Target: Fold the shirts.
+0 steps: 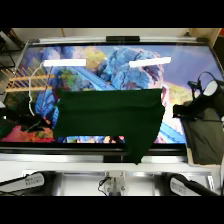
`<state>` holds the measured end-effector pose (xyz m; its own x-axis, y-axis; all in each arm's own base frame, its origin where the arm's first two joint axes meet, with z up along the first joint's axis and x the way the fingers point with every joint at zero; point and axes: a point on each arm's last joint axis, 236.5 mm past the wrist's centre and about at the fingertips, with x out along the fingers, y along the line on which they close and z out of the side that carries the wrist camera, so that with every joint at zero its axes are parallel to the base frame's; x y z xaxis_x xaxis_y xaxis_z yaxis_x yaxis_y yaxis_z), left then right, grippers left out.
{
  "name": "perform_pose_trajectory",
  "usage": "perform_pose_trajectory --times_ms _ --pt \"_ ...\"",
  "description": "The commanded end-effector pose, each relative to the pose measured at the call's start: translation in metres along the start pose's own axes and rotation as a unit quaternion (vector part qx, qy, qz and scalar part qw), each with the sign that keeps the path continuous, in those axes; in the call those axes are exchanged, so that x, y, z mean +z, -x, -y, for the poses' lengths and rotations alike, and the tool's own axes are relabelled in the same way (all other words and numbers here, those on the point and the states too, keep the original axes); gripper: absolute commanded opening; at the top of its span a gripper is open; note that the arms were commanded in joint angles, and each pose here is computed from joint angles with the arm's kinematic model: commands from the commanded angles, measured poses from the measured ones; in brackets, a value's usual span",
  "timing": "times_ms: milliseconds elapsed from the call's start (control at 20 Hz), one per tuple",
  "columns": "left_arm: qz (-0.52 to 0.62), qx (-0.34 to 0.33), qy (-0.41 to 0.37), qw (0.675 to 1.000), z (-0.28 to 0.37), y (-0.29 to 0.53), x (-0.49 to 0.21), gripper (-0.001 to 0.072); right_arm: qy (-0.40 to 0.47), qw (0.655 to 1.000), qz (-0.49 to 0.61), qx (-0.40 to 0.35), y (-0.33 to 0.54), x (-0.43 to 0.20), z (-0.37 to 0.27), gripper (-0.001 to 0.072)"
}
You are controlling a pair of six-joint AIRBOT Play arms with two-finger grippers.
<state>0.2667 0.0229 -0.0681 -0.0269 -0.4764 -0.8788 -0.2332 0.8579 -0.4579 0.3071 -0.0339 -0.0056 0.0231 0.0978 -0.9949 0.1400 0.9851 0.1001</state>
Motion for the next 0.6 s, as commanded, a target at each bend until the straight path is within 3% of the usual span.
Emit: perform_pose_trajectory --times_ms 0,300,350,500,550 --pt "0.021 -0.033 0.021 0.999 -0.004 -0.032 -0.021 0.0462 -0.011 1.0 0.009 0.027 -0.002 -0.007 -0.008 0.0508" --pt "0.055 -0.045 0.029 0.997 0.007 -0.055 -0.012 0.046 -0.011 0.999 0.011 0.037 -0.001 -0.006 -0.013 0.0508" --pt "0.062 -0.042 0.035 0.997 0.005 -0.056 -0.008 0.0431 -0.012 0.999 0.011 0.037 -0.001 -0.006 -0.013 0.0508" --pt "0.073 -0.041 0.05 0.995 0.004 -0.055 -0.003 0.0084 -0.011 0.999 0.005 0.038 -0.001 -0.008 -0.013 0.0508" --pt "0.072 -0.042 0.05 0.995 0.005 -0.055 -0.004 0.0036 -0.011 0.999 0.0 0.038 -0.001 -0.011 -0.013 0.0508"
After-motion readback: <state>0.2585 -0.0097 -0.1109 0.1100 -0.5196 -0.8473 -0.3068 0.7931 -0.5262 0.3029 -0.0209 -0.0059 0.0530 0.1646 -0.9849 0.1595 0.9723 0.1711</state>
